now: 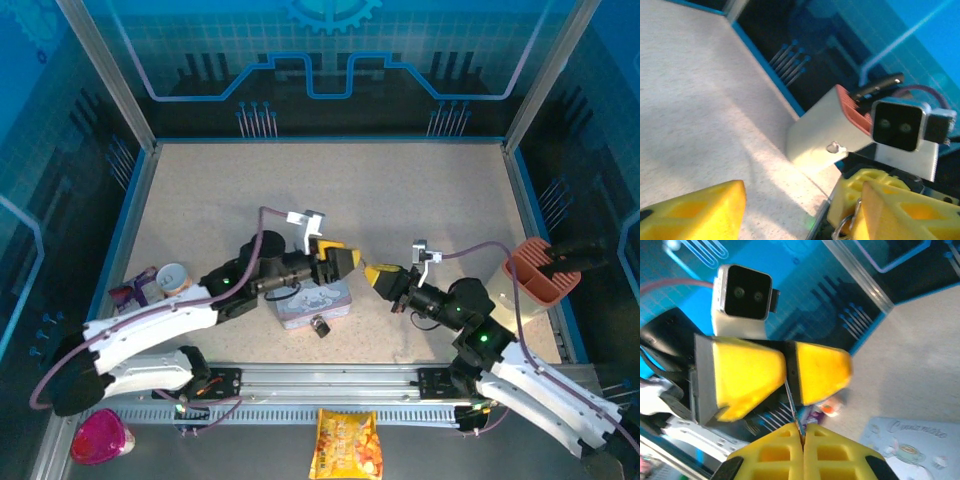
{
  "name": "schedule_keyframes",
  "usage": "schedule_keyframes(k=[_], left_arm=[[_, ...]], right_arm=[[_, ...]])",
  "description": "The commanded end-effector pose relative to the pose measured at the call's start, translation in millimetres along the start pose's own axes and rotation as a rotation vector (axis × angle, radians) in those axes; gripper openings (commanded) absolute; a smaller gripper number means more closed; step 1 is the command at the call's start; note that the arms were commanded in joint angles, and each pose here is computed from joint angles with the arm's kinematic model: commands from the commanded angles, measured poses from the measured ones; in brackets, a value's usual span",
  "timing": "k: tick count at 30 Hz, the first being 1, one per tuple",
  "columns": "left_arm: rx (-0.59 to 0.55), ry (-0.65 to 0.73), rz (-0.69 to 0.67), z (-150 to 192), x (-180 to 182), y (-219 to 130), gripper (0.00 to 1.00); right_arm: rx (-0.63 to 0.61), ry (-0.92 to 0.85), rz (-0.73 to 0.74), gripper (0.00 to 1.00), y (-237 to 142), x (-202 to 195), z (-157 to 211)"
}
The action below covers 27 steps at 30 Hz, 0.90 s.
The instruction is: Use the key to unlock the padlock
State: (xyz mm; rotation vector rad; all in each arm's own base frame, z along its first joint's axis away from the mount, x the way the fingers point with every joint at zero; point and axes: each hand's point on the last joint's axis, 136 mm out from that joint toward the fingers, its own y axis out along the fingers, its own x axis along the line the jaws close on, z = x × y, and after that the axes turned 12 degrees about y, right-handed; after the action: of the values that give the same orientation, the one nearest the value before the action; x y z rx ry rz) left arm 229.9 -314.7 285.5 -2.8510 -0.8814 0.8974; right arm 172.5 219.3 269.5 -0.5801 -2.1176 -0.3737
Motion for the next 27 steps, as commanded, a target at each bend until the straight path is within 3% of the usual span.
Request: schedule_keyframes(k=[1,4,8,12,17,21,27], left_arm=[[0.058,-0.060,-0.195,14,39,-48,0.69],[0.171,-0.043,-0.420,32,69,-89,0.76],[0.385,-0.106,-0.549,55,74,-112,0.73],[0.596,-0.142,-0.627,91,65,-117,0.70],[0.804,-0.073,-0.714,138,40,-108,0.69],[0.845,-0.118,-0.831,168,44,-109,0.67],[0.764,-0.230,-0.830,193,52,-82,0.66]], right_arm=[[0.090,-0.118,0.258,0.00,-21,-32,10],[0.123,-0.151,0.401,0.00,-40,-54,15],[0.170,-0.162,0.492,0.00,-49,-67,20],[0.170,-0.148,0.559,0.00,-52,-78,20],[0.160,-0.120,0.572,0.00,-50,-86,23],[0.158,-0.100,0.549,0.00,-44,-86,25],[0.163,-0.090,0.542,0.00,-40,-87,27]])
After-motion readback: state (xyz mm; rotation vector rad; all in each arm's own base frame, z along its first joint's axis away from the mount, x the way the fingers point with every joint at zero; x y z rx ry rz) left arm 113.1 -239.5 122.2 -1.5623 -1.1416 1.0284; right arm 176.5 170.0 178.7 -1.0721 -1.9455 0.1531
